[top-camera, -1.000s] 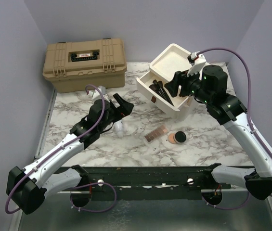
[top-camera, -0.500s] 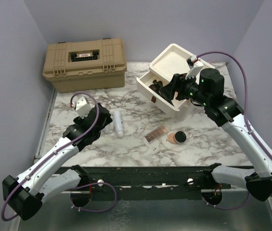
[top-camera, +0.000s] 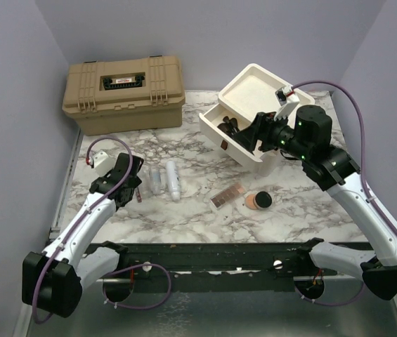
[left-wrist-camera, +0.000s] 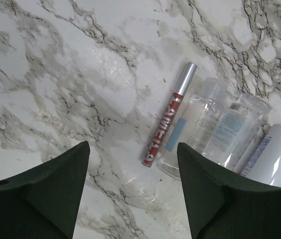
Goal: Organize the makeup
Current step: Pick up the lipstick at the center of the board.
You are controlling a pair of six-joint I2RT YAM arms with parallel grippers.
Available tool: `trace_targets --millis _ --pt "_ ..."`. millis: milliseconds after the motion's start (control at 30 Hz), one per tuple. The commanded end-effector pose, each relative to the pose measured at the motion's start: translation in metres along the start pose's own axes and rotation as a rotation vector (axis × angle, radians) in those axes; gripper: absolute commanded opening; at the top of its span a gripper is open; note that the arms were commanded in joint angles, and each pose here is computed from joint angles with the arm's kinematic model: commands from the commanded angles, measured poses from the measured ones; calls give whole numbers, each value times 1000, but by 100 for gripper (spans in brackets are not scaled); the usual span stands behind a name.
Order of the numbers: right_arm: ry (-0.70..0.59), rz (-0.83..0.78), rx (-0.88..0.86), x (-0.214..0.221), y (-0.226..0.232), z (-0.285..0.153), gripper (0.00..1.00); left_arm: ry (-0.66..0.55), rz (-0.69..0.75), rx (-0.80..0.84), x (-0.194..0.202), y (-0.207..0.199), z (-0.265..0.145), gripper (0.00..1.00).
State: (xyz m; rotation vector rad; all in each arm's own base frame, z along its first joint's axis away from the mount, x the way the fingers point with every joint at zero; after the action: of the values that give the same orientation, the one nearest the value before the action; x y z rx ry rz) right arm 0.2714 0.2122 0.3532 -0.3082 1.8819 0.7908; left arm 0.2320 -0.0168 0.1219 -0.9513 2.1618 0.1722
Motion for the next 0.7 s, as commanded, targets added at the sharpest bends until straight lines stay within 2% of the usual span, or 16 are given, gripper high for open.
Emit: trace_targets --millis 0,300,667 --pt "-13 5 -22 -1 6 -4 69 60 -8 65 5 -8 14 70" --pt "-1 20 -21 4 4 -2 70 138 -28 112 24 -8 30 64" --pt "6 21 -28 5 5 0 70 159 0 89 34 -2 40 60"
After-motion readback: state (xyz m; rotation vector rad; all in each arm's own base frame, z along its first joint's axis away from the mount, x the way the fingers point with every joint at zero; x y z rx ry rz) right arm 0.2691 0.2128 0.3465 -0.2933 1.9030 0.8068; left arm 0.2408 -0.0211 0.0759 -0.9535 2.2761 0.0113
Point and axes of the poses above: each gripper's point midway between its finger pads, its own z axis out along the fingers, its own y axis along the line the jaws close on, x = y × z, the point moved 2 cm from there along -z, back along the fingers, and after that the axes turned 2 degrees about -z, right-handed, at the moved point
